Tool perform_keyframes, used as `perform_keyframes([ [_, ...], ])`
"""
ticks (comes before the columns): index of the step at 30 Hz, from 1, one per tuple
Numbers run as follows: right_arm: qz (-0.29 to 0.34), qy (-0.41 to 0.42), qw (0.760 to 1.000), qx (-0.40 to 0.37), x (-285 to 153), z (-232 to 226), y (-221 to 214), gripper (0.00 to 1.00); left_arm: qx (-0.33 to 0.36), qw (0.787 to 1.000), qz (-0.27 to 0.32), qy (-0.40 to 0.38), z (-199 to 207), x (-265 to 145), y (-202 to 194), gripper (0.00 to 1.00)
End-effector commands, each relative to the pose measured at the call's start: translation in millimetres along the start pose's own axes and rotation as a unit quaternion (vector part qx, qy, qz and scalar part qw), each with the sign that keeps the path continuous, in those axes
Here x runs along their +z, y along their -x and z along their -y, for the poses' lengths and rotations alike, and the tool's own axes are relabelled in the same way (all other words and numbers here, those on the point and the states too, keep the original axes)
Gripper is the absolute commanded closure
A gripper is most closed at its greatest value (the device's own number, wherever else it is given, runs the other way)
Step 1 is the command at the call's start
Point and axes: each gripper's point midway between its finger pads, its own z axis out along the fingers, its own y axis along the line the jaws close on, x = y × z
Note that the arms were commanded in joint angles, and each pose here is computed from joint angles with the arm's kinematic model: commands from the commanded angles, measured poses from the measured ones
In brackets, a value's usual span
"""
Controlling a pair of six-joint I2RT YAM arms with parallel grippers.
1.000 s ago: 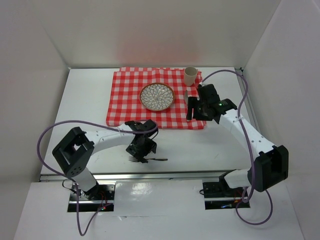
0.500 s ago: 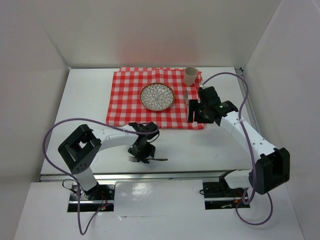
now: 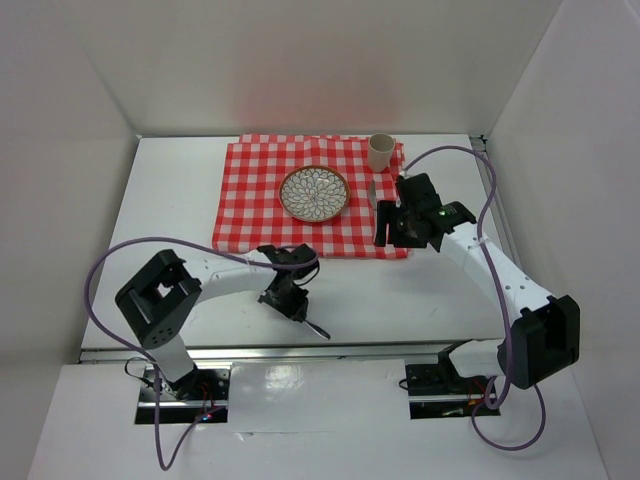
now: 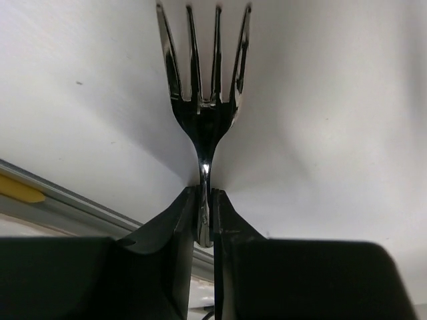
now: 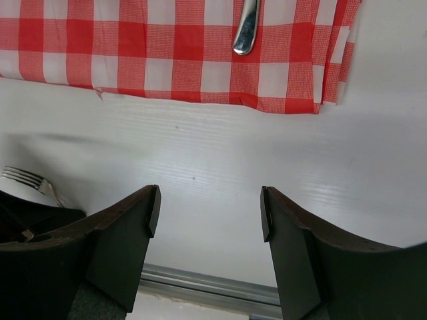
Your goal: Set the dinner table for one person
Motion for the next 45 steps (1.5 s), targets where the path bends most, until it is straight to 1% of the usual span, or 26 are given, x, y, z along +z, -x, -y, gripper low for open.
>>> perform_keyframes([
  [1,0.008,0.003,1.0,-0.007,-12,-1,2,0.28,-0.047,0.997,0.053,-0.009,1,-23,19,1.0],
  [4,0.015,0.001,1.0,-0.007,-13,-2,9,0.28,-0.034,0.996,0.072,-0.043,1,-53,24,1.0],
  [7,0.02,0.003,1.0,-0.007,-15,-4,12,0.29,0.008,0.988,0.127,-0.084,6,-91,44,1.0],
  [8,0.02,0.003,1.0,-0.007,-14,-5,14,0.29,0.087,0.974,0.165,-0.129,29,-112,55,1.0],
  [10,0.022,0.009,1.0,-0.002,-16,-8,17,0.29,0.158,0.955,0.204,-0.144,51,-132,82,1.0],
  [11,0.022,0.009,1.0,-0.002,-16,-8,17,0.29,0.218,0.936,0.229,-0.155,68,-158,93,1.0],
  [12,0.022,0.009,1.0,-0.002,-16,-8,17,0.29,0.229,0.928,0.261,-0.135,73,-167,120,1.0],
  [13,0.027,0.011,1.0,-0.002,-18,-9,21,0.29,0.253,0.918,0.281,-0.121,79,-174,133,1.0],
  [14,0.027,0.011,1.0,-0.002,-18,-9,21,0.29,0.275,0.911,0.294,-0.087,86,-168,146,1.0],
  [15,0.027,0.011,1.0,-0.002,-18,-9,21,0.29,0.314,0.891,0.317,-0.08,98,-185,160,1.0],
  [17,0.036,0.015,0.999,-0.001,-23,-11,25,0.29,0.341,0.879,0.332,-0.037,104,-186,188,1.0],
  [18,0.042,0.013,0.999,0.004,-25,-11,29,0.29,0.361,0.865,0.347,-0.005,113,-185,204,1.0],
  [19,0.042,0.013,0.999,0.004,-25,-11,29,0.29,0.36,0.862,0.355,0.014,116,-184,222,1.0],
  [20,0.047,0.015,0.999,0.004,-27,-12,33,0.29,0.36,0.861,0.357,0.042,112,-182,233,1.0],
  [21,0.045,0.007,0.999,0.004,-27,-10,31,0.29,0.378,0.851,0.362,0.046,121,-188,242,1.0],
  [22,0.04,0.005,0.999,0.004,-24,-9,30,0.29,0.399,0.847,0.347,0.053,131,-172,247,1.0],
  [23,0.039,-0.005,0.999,0.003,-21,-4,31,0.29,0.421,0.838,0.346,0.035,148,-175,257,1.0],
  [25,0.041,-0.014,0.999,0.008,-18,1,36,0.29,0.437,0.835,0.333,0.031,161,-166,264,1.0],
  [26,0.029,-0.023,0.999,0.011,-13,6,33,0.29,0.443,0.835,0.323,0.05,167,-147,274,1.0],
  [27,0.032,-0.017,0.999,0.011,-15,3,36,0.29,0.451,0.827,0.332,0.043,180,-151,277,1.0],
  [28,0.027,-0.019,0.999,0.006,-12,4,34,0.29,0.453,0.828,0.327,0.042,186,-147,284,1.0],
  [29,0.023,-0.025,0.999,0.005,-9,7,31,0.29,0.462,0.83,0.306,0.058,187,-124,292,1.0],
  [30,0.025,-0.03,0.999,0.005,-9,8,32,0.29,0.466,0.828,0.308,0.053,194,-127,297,1.0],
  [33,0.019,-0.043,0.999,0.008,-4,18,30,0.29,0.488,0.826,0.276,0.061,195,-99,304,1.0],
  [39,0.006,-0.068,0.997,0.019,6,33,27,0.29,0.496,0.842,0.212,0.016,199,-63,295,1.0],
  [45,0.003,-0.075,0.997,0.018,9,36,26,0.29,0.491,0.847,0.202,0.024,200,-41,296,1.0],
])
